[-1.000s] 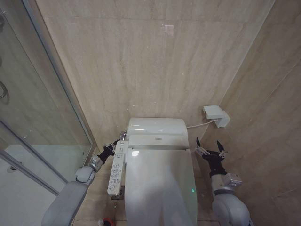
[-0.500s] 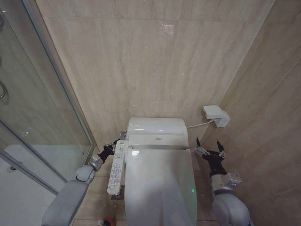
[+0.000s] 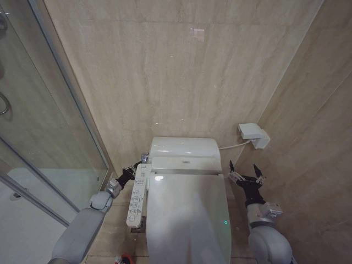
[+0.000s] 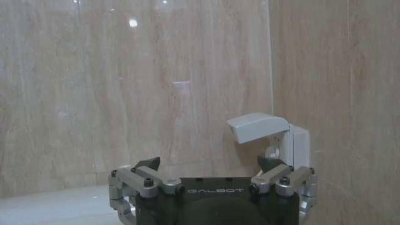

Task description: Open the toilet lid, clean the toilet bowl with a toilet brush, close the toilet lid, and flush.

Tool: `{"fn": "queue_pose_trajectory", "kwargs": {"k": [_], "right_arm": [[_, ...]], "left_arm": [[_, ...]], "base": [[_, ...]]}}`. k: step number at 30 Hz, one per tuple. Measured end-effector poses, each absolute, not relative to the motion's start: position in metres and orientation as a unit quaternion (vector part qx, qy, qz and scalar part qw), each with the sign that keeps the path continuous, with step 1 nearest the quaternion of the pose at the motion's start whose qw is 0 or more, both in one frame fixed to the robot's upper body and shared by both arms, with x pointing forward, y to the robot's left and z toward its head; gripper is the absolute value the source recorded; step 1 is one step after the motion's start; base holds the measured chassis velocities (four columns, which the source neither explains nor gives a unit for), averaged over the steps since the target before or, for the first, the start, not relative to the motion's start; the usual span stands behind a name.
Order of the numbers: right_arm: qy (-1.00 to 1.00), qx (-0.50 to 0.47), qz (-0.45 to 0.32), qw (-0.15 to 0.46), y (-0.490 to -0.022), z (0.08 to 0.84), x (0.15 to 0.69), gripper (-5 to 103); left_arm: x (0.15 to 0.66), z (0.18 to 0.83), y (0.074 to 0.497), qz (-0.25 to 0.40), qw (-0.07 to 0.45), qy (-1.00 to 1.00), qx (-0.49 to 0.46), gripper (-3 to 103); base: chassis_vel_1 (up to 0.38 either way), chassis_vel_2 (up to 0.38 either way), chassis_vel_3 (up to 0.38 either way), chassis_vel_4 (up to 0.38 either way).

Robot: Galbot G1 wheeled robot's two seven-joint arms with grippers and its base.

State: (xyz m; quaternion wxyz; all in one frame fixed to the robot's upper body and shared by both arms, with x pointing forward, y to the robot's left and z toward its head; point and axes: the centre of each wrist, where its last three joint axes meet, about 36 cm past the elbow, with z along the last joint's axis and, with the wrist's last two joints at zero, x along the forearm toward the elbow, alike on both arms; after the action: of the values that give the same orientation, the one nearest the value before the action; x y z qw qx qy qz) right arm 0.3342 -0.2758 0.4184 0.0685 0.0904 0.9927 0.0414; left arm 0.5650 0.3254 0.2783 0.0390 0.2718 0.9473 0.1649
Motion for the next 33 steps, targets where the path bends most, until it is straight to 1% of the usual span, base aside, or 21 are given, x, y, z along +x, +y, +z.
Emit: {"fn": "queue_pose_trajectory", "kwargs": {"k": [26, 33], "right_arm": [[0.993, 0.09, 0.041, 0.068, -0.276, 0.418, 0.334, 100], [0.993, 0.09, 0.041, 0.068, -0.276, 0.418, 0.334, 100]], "left_arm": [[0.561, 0.278, 0.327, 0.162, 0.041, 0.948, 0.269, 0], [0.546, 0.277, 0.337, 0.148, 0.043, 0.959, 0.24, 0]], "base": [[0.0, 0.0, 0.0, 0.0], [0.0, 0.0, 0.0, 0.0]]}}
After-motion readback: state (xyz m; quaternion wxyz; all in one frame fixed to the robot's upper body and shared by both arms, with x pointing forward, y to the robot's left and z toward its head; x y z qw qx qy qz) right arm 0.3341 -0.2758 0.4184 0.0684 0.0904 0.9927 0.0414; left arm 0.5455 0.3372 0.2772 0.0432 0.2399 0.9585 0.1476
